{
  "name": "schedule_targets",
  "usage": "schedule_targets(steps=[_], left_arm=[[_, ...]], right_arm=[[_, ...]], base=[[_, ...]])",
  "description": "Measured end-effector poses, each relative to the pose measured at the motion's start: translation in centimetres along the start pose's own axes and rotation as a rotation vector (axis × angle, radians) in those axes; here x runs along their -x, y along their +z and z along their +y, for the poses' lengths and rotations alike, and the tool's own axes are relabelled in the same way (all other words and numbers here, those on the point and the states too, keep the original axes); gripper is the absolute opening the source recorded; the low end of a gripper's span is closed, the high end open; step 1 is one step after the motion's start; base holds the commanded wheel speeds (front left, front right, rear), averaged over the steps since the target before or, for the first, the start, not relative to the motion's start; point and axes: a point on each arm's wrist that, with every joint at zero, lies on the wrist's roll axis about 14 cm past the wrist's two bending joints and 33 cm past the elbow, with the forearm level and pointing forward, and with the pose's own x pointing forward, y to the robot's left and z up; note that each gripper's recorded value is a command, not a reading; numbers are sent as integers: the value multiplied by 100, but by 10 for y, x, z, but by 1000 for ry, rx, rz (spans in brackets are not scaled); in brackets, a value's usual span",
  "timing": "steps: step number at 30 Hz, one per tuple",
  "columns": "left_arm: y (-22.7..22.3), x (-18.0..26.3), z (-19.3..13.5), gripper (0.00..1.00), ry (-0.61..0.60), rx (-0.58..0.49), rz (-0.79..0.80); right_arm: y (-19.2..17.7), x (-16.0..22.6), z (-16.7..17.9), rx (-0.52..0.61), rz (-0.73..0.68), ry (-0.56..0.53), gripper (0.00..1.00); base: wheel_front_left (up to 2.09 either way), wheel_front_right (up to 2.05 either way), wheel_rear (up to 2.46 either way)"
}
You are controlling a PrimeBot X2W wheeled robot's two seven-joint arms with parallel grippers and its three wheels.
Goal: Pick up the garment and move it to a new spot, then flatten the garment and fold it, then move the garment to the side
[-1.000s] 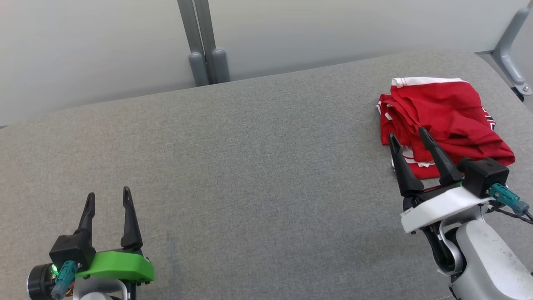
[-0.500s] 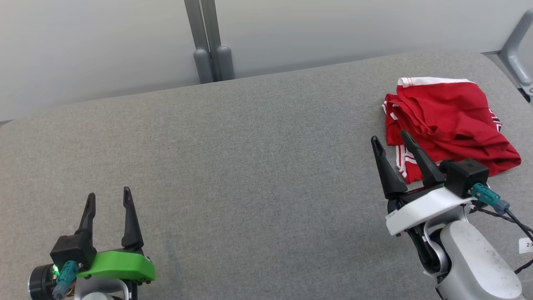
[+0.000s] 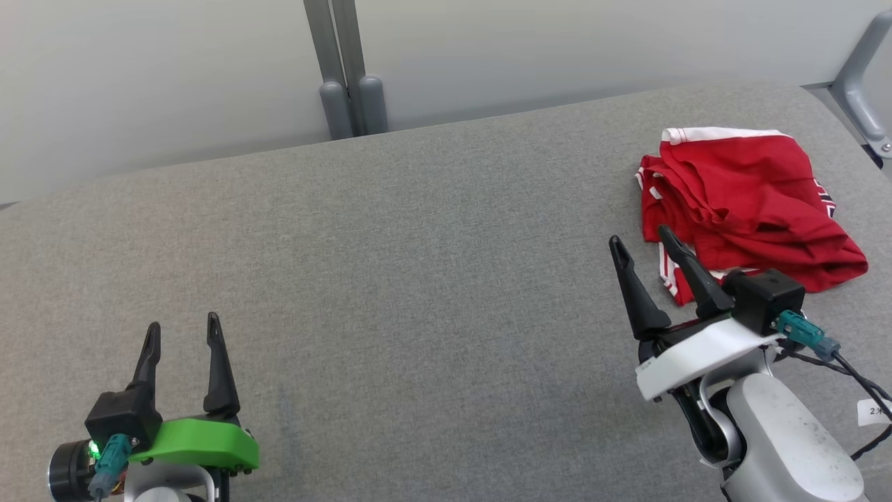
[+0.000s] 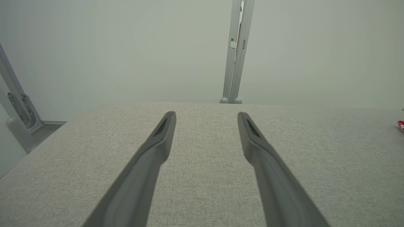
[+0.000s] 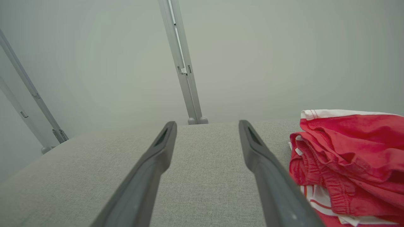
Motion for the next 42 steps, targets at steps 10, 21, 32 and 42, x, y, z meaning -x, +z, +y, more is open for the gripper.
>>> schedule_targets(steps=[10,21,32,42], left_arm=[[-28,12,5,0,31,70,103],[-29,14,13,0,80,269,127],[-29,15,18,0,110,450,138],[-28,16,21,0,129,592,143]], right_arm=[[-27,15,1,-96,76,-40,0],[-27,15,-12,-282,71,-120,0],[-28,18,-22,-444,66,-181,0],[-31,21,-28,-580,62,-224,0]], base=[[0,0,0],[0,0,0],[0,0,0],[0,0,0]])
